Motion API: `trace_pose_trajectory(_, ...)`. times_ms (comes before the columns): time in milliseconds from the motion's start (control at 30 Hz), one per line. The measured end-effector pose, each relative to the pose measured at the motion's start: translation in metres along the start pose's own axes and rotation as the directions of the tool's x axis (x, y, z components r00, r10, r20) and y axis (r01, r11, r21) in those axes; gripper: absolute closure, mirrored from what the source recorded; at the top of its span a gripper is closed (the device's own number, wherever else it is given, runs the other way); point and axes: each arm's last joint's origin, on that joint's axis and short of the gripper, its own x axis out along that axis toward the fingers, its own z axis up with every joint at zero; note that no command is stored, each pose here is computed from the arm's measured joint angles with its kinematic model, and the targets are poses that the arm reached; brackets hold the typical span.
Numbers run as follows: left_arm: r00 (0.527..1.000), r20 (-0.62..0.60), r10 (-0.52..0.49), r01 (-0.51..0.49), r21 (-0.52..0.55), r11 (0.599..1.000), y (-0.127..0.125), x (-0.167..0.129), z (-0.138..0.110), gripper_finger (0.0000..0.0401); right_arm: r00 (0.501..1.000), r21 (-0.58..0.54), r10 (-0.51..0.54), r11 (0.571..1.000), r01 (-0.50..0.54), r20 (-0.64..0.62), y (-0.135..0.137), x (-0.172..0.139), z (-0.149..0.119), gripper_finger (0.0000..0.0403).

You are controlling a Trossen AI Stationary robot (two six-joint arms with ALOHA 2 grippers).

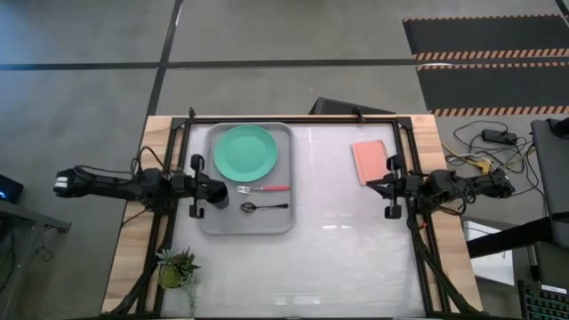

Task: Pick and place plate/cup/fork/spoon on tray
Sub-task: Return to Home Position

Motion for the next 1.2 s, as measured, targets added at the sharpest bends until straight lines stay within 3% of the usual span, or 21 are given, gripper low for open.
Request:
trace_pose_trajectory(400,1.000,-0.012,0.011,-0.011,0.041,0.999,0.002,-0.006,-0.001,0.0401,0.999,0.001,0.009,1.000,-0.009,-0.037,0.001,0.000,-0.005,0.0394)
trace_pose_trajectory(733,0.998,-0.065,0.013,-0.016,-0.040,0.999,0.003,-0.018,-0.009,0.0401,0.997,-0.007,0.017,1.000,-0.018,-0.070,0.002,0.000,-0.009,0.0394)
trace_pose_trajectory(1200,0.994,-0.112,-0.020,0.012,-0.067,0.998,0.002,-0.023,-0.014,0.0401,0.991,-0.080,0.029,0.996,-0.040,-0.128,0.006,0.001,-0.024,0.0394)
